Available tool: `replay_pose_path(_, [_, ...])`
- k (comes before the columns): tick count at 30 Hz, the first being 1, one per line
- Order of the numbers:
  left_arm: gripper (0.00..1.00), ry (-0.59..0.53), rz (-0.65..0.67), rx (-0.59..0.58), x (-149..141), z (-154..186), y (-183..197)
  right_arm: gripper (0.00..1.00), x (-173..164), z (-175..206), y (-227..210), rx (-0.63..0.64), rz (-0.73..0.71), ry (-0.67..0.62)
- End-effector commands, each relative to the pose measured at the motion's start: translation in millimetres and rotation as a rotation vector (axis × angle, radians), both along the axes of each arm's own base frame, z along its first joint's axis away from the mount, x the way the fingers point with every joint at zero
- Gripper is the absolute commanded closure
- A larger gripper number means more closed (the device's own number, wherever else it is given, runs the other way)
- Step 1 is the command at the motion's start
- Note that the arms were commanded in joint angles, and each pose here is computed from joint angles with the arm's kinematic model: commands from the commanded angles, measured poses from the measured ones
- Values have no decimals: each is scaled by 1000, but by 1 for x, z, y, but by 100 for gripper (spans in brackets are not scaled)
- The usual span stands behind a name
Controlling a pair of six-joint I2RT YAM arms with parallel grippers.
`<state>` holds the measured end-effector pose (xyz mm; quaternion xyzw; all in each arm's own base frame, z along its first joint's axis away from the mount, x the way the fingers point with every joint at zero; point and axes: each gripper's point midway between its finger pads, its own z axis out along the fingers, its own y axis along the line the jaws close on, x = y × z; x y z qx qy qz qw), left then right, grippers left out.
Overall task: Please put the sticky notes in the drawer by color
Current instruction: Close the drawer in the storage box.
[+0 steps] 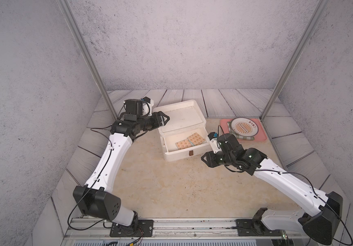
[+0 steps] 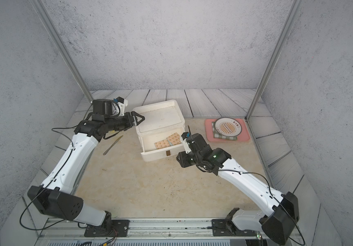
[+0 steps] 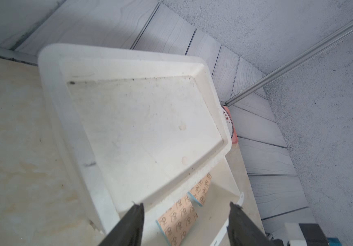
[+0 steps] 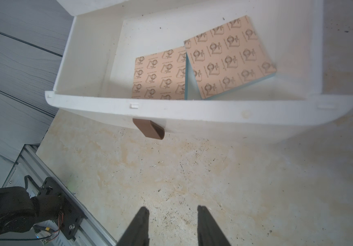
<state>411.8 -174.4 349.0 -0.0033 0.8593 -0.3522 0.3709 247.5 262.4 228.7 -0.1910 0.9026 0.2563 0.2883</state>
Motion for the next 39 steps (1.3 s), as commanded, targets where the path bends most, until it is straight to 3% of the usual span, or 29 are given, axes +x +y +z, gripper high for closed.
replay_pose_path(1, [35, -7, -5, -29, 23, 2, -12, 59, 1, 1, 17, 40, 25, -11])
replay_pose_path(10, [35, 102, -109, -6, 50, -47, -58, 59, 15, -12, 48, 48, 48, -48])
replay_pose_path(25, [34, 211, -151, 8, 44, -88, -64, 58, 66, -17, 67, 0, -36, -215])
replay_pose_path(39, [34, 230, -164, 20, 37, -97, -60, 57, 122, 18, 108, 14, -49, -382])
